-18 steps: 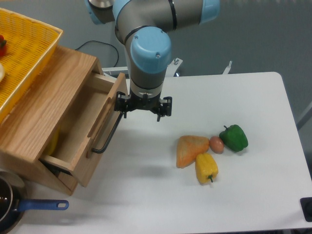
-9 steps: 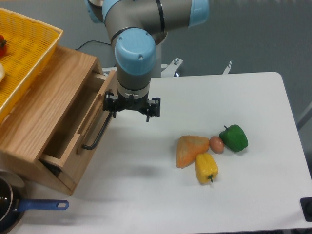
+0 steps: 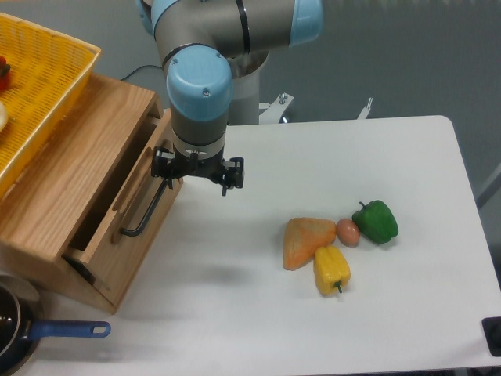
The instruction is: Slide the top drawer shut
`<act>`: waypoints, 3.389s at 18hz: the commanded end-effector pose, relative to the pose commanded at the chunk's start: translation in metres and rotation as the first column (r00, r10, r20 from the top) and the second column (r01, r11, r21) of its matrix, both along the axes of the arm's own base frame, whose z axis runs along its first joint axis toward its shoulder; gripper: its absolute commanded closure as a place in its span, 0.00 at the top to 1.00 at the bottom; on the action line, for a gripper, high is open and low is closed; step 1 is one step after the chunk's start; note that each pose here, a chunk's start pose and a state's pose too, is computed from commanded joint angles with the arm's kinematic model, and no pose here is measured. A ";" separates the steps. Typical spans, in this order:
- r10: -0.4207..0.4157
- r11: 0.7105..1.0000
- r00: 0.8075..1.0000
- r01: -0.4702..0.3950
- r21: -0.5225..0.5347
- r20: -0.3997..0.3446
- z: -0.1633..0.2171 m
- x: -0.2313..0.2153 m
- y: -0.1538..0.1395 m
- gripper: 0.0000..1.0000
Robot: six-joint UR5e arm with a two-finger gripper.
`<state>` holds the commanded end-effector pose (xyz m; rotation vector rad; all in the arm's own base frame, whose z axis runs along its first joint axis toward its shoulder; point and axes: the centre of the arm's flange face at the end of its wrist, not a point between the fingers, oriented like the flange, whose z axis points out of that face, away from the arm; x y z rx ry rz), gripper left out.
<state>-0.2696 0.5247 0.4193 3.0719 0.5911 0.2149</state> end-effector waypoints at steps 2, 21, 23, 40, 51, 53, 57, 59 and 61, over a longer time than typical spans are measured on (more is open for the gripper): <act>-0.002 1.000 1.000 0.002 0.000 0.000 0.000 0.002 -0.001 1.00; -0.016 1.000 1.000 0.016 0.000 -0.002 0.003 0.023 0.008 1.00; -0.016 1.000 1.000 0.016 0.000 -0.002 0.003 0.023 0.008 1.00; -0.050 0.999 0.999 0.050 0.013 -0.014 0.006 -0.040 -0.029 1.00; -0.409 0.913 0.909 0.406 -0.045 -0.086 0.013 -0.111 -0.101 1.00; -0.482 0.876 0.872 0.480 -0.041 -0.088 0.015 -0.130 -0.121 1.00; -0.558 0.829 0.825 0.558 -0.031 -0.091 0.018 -0.162 -0.159 1.00; -0.575 0.818 0.814 0.575 -0.021 -0.089 0.017 -0.181 -0.183 1.00; -0.612 0.790 0.787 0.612 -0.024 -0.080 0.017 -0.197 -0.207 1.00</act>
